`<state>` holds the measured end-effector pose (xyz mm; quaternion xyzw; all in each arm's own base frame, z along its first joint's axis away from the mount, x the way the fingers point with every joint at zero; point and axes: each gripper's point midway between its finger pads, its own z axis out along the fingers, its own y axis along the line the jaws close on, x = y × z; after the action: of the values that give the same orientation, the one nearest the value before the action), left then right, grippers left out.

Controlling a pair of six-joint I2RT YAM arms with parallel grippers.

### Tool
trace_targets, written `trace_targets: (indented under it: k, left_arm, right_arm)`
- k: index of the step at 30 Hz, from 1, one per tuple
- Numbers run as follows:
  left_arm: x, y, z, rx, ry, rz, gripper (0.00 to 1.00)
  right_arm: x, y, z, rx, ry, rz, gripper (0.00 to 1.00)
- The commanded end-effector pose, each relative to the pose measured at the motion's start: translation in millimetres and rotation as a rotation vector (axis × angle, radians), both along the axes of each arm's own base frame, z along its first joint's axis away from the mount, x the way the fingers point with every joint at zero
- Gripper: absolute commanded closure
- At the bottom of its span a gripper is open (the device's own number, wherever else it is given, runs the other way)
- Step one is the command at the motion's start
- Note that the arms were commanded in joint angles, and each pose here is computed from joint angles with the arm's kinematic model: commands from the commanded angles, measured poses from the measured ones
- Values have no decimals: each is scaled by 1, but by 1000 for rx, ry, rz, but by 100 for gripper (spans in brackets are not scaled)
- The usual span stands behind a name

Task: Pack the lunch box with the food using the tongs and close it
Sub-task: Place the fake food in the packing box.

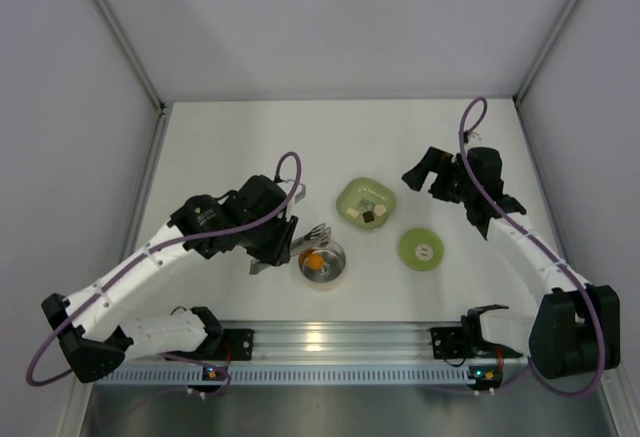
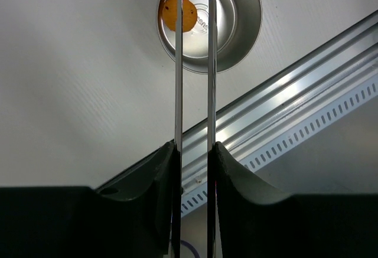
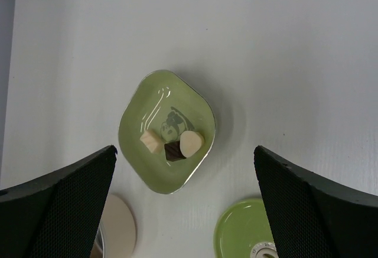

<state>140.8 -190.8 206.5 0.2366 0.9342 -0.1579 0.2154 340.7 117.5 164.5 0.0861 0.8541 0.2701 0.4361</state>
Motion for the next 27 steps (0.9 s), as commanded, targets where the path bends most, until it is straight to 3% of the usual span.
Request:
trace_targets:
  k: [1,7,17,27]
  left_arm:
    - [-17,3,5,-46,35,-19,65]
    - [-30,8,-7,-33,83,-45,63]
    - [-25,3,-4,-38,73,-57,50]
    - [22,-40,53,-160,-90,-41,49]
  right_arm:
    - [4,1,23,-16,-55,5,2]
    - [2,0,24,-17,-56,-3,2]
    - [2,-1,25,-28,-55,-4,2]
    - [6,-1,26,-36,-58,5,2]
